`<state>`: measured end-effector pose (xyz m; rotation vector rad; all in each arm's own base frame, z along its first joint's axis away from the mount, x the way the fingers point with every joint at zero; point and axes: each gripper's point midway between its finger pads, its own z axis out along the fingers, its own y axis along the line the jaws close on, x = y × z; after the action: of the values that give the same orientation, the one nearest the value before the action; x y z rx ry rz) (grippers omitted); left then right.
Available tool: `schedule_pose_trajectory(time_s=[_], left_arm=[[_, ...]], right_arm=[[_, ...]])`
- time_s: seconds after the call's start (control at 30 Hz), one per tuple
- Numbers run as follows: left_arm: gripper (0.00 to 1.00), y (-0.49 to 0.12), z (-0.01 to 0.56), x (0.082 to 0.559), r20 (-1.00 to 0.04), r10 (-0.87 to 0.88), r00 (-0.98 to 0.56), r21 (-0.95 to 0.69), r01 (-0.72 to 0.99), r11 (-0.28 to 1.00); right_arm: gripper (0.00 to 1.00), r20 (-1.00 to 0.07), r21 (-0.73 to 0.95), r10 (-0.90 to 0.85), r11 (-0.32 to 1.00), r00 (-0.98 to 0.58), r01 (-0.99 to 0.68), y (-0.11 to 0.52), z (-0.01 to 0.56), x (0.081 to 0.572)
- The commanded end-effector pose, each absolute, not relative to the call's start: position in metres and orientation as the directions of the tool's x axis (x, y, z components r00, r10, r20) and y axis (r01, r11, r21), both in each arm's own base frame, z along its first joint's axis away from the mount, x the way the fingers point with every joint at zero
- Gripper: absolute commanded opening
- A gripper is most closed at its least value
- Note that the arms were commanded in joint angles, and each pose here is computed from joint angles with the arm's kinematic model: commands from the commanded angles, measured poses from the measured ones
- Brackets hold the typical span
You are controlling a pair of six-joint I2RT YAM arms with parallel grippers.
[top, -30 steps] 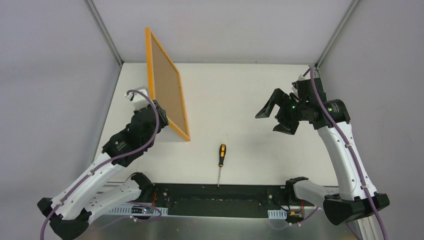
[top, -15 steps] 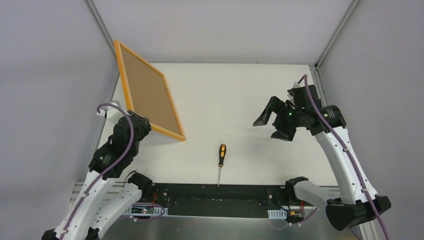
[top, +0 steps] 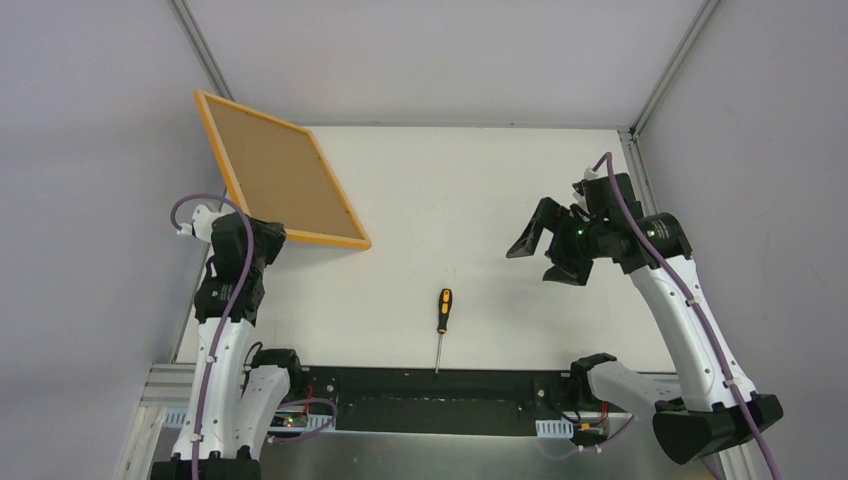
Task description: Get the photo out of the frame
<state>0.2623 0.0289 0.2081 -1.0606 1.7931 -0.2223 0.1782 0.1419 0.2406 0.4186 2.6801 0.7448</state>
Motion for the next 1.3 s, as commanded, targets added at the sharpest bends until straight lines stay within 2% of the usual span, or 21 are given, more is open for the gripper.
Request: schedule_pose_trajectory(time_s=[0.0,0.37,0.53,0.63,0.73,0.93,1.0,1.07,1.1,1.13,1.23,1.27], left_arm=[[0.00,0.028,0.122,0.220,-0.562,-0.778,-0.281,-0.403,-0.728,0.554],[0.00,0.008,0.065,0.185,-0.373,-0.901,-0.221,-0.416,-0.828,0.375],[0.00,-0.012,0.029,0.167,-0.193,-0.977,-0.088,-0.452,-0.876,0.168],[0.00,-0.011,0.023,0.165,-0.175,-0.984,-0.017,-0.496,-0.862,0.103],[0.00,-0.011,0.019,0.164,-0.158,-0.987,0.023,-0.518,-0.853,0.063],[0.00,-0.022,0.005,0.151,-0.114,-0.992,-0.061,-0.418,-0.902,0.103],[0.11,-0.026,0.007,0.149,-0.097,-0.991,-0.089,-0.391,-0.913,0.120],[0.30,-0.028,0.009,0.149,-0.092,-0.990,-0.108,-0.368,-0.920,0.135],[0.44,-0.029,0.010,0.148,-0.085,-0.990,-0.113,-0.356,-0.925,0.136],[0.52,-0.030,0.012,0.147,-0.078,-0.990,-0.116,-0.344,-0.929,0.136],[0.68,-0.030,0.021,0.140,-0.071,-0.990,-0.118,-0.302,-0.944,0.134],[0.80,-0.028,0.028,0.139,-0.080,-0.990,-0.115,-0.294,-0.946,0.134]], right_arm=[[0.99,-0.221,0.535,0.317,0.830,-0.922,0.157,0.146,0.239,0.177],[0.99,-0.200,0.539,0.294,0.830,-0.935,0.146,0.154,0.229,0.189],[0.99,-0.194,0.541,0.293,0.828,-0.936,0.147,0.156,0.225,0.191],[0.99,-0.192,0.541,0.294,0.828,-0.936,0.149,0.156,0.224,0.193],[0.99,-0.193,0.541,0.293,0.828,-0.937,0.148,0.157,0.224,0.194],[0.99,-0.176,0.532,0.286,0.833,-0.942,0.153,0.159,0.215,0.194],[0.99,-0.178,0.531,0.287,0.833,-0.941,0.154,0.159,0.214,0.194],[0.99,-0.176,0.528,0.287,0.835,-0.942,0.156,0.159,0.212,0.193],[0.99,-0.176,0.526,0.288,0.836,-0.941,0.157,0.159,0.211,0.193],[0.99,-0.175,0.525,0.287,0.836,-0.942,0.158,0.160,0.211,0.193],[0.99,-0.175,0.522,0.292,0.837,-0.940,0.163,0.159,0.210,0.193],[0.99,-0.177,0.522,0.293,0.837,-0.940,0.163,0.159,0.210,0.193]])
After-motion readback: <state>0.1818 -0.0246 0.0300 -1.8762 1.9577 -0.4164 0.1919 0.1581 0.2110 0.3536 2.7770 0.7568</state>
